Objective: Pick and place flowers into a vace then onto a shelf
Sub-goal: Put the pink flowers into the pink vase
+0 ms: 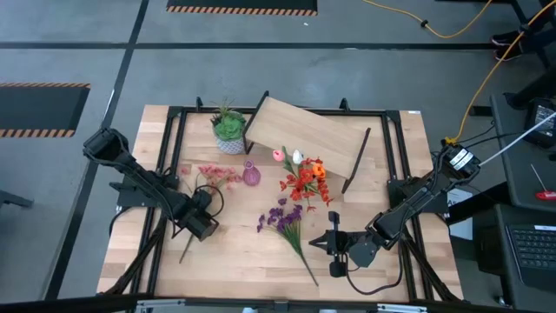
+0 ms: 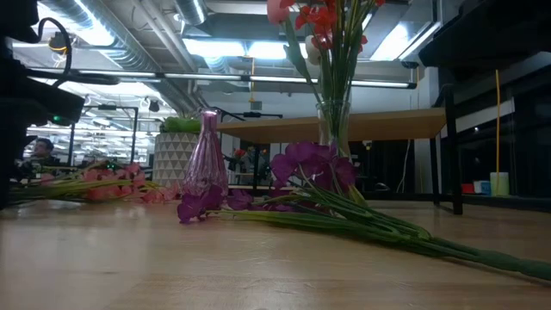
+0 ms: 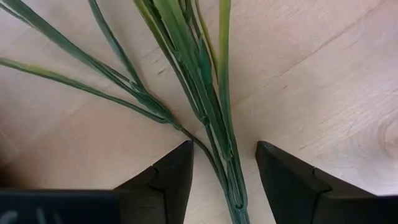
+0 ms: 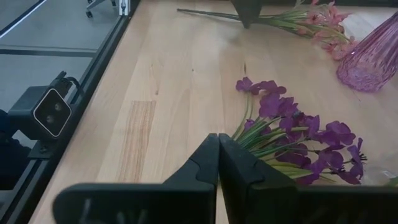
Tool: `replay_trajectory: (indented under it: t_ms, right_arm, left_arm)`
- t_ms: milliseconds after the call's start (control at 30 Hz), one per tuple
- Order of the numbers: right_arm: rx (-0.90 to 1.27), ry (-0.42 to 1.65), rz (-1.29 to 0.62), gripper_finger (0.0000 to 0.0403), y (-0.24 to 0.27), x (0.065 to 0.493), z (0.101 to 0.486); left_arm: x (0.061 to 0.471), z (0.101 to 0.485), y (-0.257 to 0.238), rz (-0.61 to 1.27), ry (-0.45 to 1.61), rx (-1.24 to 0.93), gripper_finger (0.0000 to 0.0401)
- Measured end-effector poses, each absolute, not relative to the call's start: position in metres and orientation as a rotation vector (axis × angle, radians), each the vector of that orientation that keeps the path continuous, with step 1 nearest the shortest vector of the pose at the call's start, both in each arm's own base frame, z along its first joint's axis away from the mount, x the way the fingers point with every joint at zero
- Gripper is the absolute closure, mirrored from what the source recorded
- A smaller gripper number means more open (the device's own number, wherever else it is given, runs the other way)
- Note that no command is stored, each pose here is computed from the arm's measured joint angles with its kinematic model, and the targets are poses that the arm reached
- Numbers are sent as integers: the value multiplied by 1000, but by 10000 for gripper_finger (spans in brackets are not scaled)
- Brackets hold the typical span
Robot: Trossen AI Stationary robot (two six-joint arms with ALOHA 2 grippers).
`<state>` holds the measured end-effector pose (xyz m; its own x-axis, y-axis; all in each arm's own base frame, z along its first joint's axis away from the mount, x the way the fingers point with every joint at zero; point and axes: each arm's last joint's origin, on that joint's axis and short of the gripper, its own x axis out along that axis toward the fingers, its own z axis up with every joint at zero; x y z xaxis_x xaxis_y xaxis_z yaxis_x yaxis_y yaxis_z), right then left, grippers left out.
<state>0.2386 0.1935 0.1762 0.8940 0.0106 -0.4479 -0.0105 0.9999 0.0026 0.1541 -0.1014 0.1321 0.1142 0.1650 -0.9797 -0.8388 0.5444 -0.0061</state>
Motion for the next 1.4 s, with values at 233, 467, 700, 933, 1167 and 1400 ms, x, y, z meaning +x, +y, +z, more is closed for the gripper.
replay_trajectory:
  t_ms: [233, 467, 700, 933, 1167, 1400]
  right_arm:
    - [1, 464, 11, 389, 194, 239, 176]
    - [1, 464, 11, 389, 194, 239, 176]
    - [-6, 463, 13, 389, 194, 239, 176]
    - [-18, 463, 16, 389, 194, 239, 176]
    - [-18, 463, 15, 389, 193, 239, 176]
    - [-18, 463, 6, 389, 191, 241, 176]
  left_arm:
    - [154, 132, -101, 833, 1224, -668, 264]
    - [155, 132, -101, 802, 1223, -623, 360]
    - [150, 133, -105, 770, 1202, -589, 394]
    - [135, 148, -110, 709, 1175, -610, 396]
    - [114, 167, -106, 739, 1046, -645, 397]
    - [103, 184, -102, 664, 875, -642, 397]
